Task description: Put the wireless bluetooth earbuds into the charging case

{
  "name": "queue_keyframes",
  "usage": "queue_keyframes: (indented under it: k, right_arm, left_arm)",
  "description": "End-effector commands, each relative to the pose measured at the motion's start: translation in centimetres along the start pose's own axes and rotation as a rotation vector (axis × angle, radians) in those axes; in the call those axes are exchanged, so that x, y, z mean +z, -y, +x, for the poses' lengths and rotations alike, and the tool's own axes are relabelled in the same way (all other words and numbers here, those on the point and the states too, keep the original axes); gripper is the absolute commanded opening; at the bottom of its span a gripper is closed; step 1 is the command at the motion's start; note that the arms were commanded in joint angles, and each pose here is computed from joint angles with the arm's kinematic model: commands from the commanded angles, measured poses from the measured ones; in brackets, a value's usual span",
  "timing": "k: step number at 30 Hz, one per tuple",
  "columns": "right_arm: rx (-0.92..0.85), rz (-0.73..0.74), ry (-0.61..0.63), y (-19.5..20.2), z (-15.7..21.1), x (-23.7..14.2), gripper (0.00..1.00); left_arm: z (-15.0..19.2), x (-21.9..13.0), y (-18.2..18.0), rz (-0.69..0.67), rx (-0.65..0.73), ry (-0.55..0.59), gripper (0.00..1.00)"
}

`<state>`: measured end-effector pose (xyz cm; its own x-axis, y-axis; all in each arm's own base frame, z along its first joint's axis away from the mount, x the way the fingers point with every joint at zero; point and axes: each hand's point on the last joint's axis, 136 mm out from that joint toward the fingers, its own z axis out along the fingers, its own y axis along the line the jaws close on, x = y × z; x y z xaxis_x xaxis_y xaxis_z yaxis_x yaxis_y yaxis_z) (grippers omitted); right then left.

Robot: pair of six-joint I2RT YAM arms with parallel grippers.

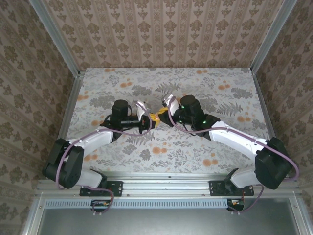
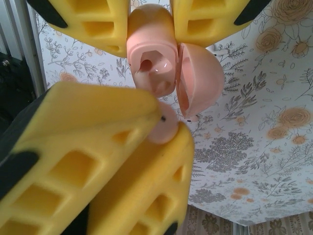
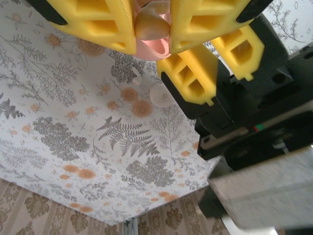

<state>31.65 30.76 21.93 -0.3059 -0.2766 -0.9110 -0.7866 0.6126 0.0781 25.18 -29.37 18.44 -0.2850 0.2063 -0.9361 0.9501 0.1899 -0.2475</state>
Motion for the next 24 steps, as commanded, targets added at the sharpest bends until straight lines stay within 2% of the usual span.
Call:
queue_keyframes:
  k: [1,15,24]
  right_arm:
    - [-0.022,0.0,0.006,-0.2,-0.2,0.6,0.22]
    - [-0.061,-0.027,-0.022,-0.9,0.6,0.8,0.22]
    - [-0.057,-0.043,-0.016,-1.2,0.3,0.6,0.29]
  left_arm:
    - [-2.2,-0.2,1.1,0.034,0.051,0.046,0.19]
    - [-2.7,-0.3,1.0,0.025,0.055,0.06,0.19]
    - [-3.1,-0.4,1.1,0.022,0.06,0.064,0.19]
